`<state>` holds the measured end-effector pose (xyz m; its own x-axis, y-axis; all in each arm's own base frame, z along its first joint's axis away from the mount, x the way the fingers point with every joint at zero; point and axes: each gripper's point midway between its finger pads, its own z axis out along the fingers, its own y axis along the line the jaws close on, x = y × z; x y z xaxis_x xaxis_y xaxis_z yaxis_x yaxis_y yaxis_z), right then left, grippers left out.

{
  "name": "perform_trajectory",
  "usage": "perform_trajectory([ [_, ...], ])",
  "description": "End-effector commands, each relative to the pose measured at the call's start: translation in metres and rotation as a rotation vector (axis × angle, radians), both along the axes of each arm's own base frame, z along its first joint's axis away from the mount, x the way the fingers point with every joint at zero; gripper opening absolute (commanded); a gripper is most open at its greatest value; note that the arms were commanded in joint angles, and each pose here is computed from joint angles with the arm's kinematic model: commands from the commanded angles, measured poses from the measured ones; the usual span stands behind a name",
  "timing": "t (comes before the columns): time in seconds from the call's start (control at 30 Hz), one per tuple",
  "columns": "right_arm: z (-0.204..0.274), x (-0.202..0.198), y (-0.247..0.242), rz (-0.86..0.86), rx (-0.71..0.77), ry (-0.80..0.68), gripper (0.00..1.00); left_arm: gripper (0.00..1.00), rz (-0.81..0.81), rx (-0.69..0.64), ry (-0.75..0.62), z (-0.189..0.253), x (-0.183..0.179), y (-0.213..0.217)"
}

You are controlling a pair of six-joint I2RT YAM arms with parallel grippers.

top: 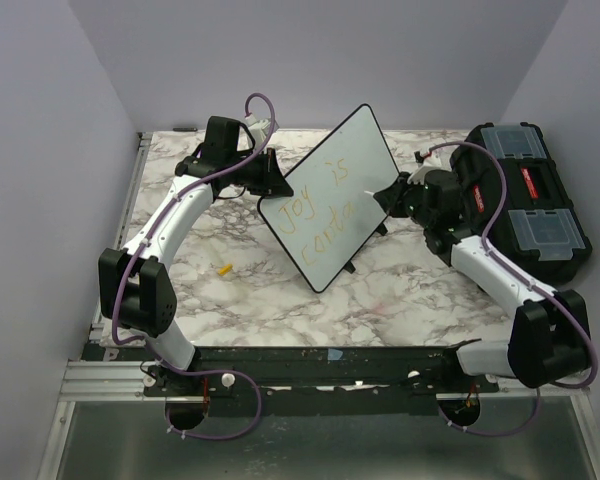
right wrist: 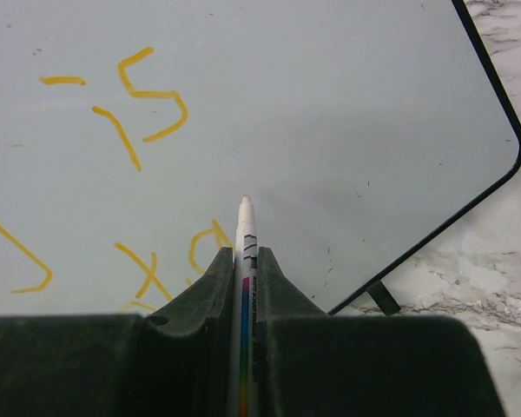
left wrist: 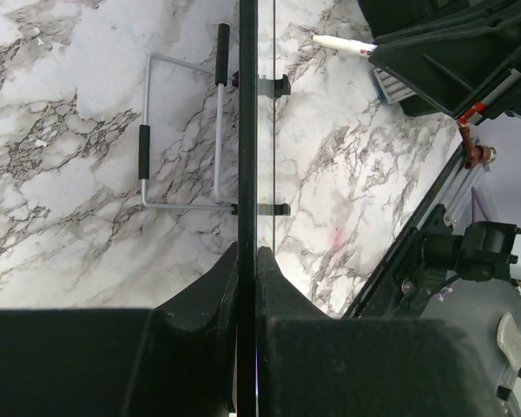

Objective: Write a sentence on the whiteboard

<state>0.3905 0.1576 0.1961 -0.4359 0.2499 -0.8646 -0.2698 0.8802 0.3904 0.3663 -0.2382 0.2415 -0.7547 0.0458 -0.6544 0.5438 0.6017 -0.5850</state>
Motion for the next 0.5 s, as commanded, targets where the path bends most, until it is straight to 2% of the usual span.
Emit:
perform_trajectory([
  [0.0,-0.002,0.006,0.009,0.031,0.024,-0.002,0.01,0.0,-0.042,0.043,-0.037,-0.004,-0.01,-0.001],
  [0.47,-0.016,0.016,0.026,0.098,0.061,0.028,0.01,0.0,-0.047,0.046,-0.031,-0.006,-0.011,-0.004],
])
